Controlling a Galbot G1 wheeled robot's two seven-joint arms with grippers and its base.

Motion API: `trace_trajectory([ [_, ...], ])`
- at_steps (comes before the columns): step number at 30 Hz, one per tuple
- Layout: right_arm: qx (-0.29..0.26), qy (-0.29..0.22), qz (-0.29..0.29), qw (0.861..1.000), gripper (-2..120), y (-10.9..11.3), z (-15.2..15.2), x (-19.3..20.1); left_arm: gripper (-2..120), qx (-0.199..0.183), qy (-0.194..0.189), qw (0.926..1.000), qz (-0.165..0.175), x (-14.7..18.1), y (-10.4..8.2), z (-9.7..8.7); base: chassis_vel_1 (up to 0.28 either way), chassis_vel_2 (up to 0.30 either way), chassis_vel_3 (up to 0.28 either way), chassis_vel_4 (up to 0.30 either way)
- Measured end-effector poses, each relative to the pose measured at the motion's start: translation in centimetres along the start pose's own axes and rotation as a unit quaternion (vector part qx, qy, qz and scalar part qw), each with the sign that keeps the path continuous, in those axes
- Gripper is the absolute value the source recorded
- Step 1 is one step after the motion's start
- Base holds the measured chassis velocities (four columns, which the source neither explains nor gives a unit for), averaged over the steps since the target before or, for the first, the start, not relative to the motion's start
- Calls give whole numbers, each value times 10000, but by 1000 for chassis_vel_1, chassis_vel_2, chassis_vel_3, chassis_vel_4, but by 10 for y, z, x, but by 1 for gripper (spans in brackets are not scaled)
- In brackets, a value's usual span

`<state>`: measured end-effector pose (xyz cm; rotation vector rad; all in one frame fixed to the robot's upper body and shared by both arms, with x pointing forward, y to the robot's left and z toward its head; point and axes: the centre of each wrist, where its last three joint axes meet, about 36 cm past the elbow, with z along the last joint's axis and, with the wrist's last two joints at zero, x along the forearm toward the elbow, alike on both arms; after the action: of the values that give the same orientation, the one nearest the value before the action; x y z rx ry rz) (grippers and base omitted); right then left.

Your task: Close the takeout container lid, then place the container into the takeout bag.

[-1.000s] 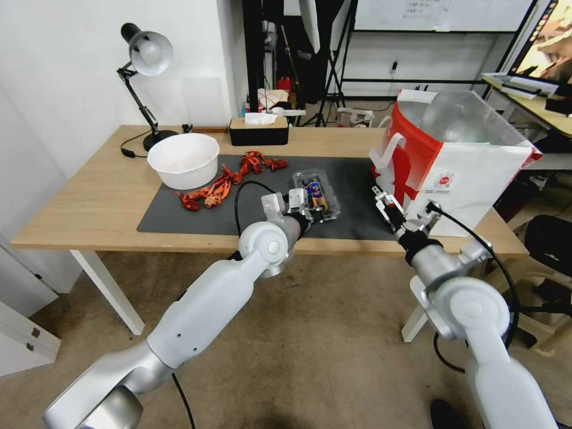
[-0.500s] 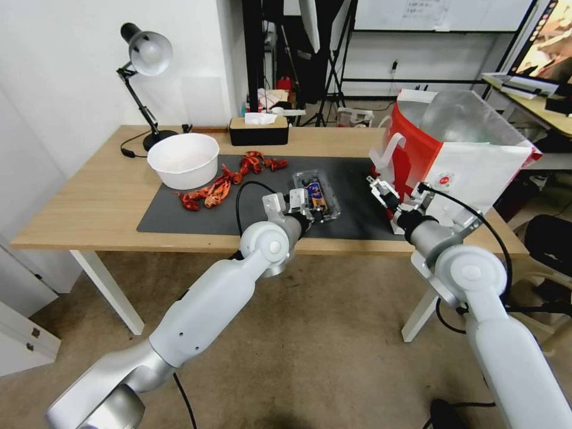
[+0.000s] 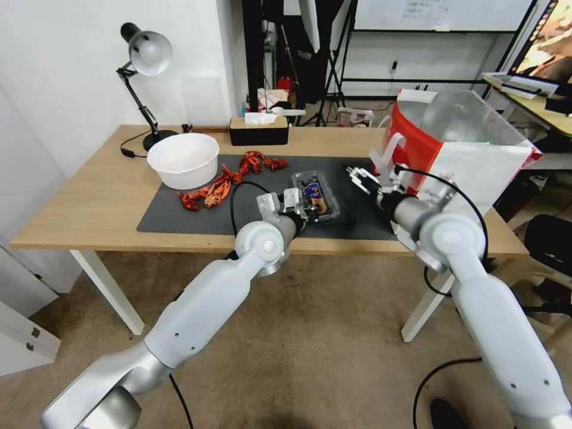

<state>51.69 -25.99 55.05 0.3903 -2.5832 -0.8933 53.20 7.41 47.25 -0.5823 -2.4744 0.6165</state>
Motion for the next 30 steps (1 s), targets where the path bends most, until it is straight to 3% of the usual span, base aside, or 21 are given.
trace_trajectory([
  [15, 643, 857, 206, 9940, 100, 3, -7, -34, 0, 49, -11, 10000, -6, 1, 3, -2, 0, 0, 0, 0],
  [30, 783, 1378, 162, 9872, 100, 8, -1, -56, 0, 100, -24, 9999, 10, 5, 6, -4, 0, 0, 0, 0],
])
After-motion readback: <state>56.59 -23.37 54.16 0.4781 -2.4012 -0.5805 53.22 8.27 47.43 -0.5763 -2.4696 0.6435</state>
